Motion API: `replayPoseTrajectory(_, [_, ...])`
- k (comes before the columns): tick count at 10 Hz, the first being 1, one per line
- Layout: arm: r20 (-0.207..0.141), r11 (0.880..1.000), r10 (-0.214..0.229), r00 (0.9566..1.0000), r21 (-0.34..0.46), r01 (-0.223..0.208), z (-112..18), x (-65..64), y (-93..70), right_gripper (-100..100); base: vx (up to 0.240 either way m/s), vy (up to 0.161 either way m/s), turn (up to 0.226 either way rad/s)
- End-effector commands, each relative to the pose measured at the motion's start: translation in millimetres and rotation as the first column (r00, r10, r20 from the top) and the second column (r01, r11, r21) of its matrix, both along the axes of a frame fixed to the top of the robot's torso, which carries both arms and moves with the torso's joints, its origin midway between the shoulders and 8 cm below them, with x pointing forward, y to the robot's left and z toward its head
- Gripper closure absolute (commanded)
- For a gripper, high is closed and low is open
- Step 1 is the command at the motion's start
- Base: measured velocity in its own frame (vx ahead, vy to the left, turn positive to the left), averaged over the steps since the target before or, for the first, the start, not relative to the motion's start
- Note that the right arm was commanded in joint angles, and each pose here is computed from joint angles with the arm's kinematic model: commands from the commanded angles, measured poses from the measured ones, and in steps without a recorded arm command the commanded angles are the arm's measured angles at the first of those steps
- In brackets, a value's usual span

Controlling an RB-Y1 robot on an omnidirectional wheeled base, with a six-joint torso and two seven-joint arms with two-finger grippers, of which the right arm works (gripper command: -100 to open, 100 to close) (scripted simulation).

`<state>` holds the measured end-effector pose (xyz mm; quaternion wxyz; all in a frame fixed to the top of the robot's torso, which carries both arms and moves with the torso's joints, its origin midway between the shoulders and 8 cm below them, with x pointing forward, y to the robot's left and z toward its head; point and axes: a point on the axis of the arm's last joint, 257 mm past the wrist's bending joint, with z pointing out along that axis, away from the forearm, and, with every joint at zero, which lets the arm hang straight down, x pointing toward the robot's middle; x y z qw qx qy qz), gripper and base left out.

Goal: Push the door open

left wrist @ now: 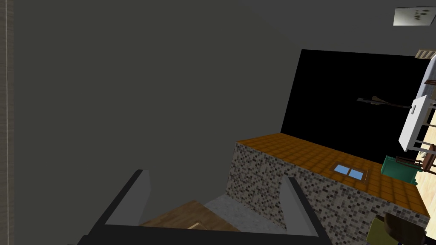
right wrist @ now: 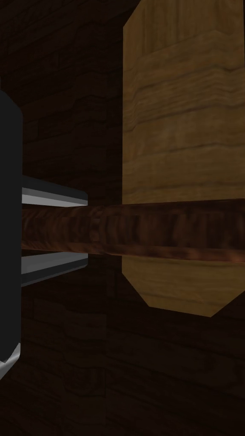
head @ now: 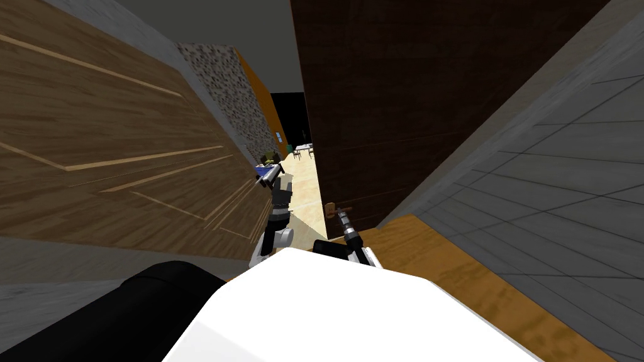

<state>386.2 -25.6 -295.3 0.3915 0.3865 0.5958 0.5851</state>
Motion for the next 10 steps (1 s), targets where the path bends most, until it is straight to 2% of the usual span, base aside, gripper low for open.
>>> replayPoseTrajectory(1, [-0.001,1.0,0.0,1.0,-0.002,0.0,-0.8,-0.5,-0.2,100,-0.009,-0.003,-0.003])
replayPoseTrajectory(2, [-0.001,1.0,0.0,1.0,-0.002,0.0,-0.8,-0.5,-0.2,100,0.0,0.0,0.0])
replayPoseTrajectory(5, [-0.005,1.0,-0.022,0.9997,-0.019,0.022,-5.7,4.4,-17.3,100,0.134,0.099,-0.064])
replayPoseTrajectory(10, [-0.004,0.996,-0.073,0.9973,-0.041,0.073,-9.6,16.0,-50.1,100,0.156,0.134,-0.079])
